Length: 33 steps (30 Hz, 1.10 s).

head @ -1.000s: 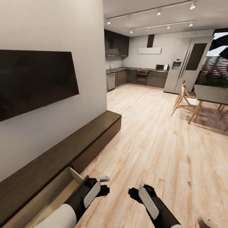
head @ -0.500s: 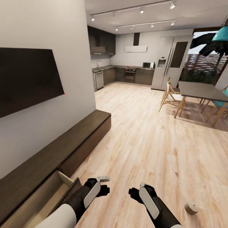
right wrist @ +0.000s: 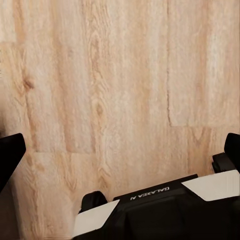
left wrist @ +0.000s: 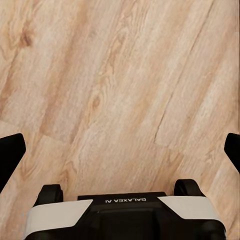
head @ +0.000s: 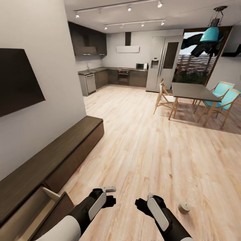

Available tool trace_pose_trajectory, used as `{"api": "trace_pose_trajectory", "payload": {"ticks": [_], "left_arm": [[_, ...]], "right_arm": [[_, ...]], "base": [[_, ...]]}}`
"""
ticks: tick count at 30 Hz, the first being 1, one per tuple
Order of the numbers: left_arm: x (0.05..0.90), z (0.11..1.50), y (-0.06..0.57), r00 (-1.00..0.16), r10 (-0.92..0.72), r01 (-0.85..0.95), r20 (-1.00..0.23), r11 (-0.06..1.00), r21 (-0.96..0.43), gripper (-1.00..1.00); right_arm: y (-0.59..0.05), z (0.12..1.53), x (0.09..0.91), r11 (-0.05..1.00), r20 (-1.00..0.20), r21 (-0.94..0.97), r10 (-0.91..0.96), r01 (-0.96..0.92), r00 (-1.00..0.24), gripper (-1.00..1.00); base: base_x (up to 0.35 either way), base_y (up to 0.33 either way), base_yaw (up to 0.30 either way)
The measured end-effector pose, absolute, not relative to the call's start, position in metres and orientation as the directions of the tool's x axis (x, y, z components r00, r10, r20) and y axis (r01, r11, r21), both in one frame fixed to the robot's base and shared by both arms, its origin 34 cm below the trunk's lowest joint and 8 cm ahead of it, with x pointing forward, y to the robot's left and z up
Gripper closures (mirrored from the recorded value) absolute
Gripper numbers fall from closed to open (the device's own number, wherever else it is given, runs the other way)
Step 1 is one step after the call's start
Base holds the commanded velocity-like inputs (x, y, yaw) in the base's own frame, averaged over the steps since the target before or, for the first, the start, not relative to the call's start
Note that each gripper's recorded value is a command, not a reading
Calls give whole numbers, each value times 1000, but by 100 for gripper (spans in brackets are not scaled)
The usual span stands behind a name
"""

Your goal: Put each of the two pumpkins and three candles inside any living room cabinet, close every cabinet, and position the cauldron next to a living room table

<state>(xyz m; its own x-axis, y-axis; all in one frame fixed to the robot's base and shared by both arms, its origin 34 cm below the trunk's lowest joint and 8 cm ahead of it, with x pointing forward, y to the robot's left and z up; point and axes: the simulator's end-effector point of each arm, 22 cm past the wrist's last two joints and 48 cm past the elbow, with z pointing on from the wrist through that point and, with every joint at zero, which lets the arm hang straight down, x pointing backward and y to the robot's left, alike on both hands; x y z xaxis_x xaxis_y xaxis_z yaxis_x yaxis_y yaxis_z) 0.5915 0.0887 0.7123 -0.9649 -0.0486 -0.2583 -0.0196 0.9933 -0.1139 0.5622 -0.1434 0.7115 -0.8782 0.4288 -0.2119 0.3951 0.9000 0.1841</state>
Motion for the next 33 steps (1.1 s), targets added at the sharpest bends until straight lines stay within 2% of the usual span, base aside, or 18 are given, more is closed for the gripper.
{"api": "trace_pose_trajectory", "payload": {"ticks": [18,33], "left_arm": [[585,700,89,-971,-47,-21,-233,994,-112,-100],[579,691,91,-976,-50,-27,-212,993,-111,-100]], "right_arm": [[-142,699,554,891,-174,186,444,414,-879,-100],[-142,690,548,891,-154,177,445,418,-882,-100]], "base": [[80,-248,-149],[123,-117,-180]]}}
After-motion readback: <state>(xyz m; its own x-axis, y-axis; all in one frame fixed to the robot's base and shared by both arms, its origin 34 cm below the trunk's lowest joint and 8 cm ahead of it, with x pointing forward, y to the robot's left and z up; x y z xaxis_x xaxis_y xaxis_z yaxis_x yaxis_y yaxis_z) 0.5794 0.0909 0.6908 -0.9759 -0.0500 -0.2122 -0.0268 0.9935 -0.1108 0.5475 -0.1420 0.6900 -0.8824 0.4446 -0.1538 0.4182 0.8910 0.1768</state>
